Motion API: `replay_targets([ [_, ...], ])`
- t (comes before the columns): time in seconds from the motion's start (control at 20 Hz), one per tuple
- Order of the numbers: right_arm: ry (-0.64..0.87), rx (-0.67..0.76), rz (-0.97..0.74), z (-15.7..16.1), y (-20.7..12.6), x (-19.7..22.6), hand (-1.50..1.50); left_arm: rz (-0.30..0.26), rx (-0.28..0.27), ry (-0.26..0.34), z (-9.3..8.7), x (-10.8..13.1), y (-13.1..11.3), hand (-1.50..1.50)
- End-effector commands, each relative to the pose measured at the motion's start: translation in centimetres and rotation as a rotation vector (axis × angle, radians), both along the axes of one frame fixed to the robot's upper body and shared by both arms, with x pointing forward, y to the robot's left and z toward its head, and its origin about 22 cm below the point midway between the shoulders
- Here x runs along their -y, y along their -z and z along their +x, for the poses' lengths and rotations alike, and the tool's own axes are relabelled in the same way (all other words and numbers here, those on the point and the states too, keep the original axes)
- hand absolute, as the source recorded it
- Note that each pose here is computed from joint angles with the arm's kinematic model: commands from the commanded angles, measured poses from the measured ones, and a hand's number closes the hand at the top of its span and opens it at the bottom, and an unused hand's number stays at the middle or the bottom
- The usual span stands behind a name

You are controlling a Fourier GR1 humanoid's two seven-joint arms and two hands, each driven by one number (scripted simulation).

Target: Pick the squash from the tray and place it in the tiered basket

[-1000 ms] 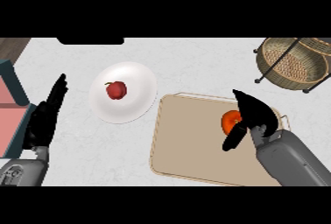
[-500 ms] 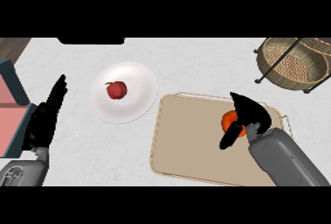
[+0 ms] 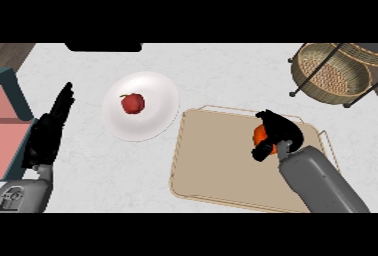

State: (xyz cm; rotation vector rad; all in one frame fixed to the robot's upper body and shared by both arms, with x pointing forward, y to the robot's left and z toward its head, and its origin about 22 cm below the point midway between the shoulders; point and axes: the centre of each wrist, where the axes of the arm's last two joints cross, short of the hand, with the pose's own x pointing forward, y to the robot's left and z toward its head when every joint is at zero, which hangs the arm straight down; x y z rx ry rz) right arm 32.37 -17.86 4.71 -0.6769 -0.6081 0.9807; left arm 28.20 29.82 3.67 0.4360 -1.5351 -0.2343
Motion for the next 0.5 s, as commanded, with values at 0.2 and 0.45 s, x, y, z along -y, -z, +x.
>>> replay_targets([
  [0.2, -0.066, -0.059, -0.067, -0.5, 0.4, -2.5, 1.5, -0.008, -0.002, 0.003, 0.2, 0.8, -0.2, 0.0],
  [0.45, -0.024, 0.035, 0.064, 0.1, 0.5, -2.3, 1.5, -0.009, 0.002, -0.022, 1.0, 0.9, -0.3, 0.0],
])
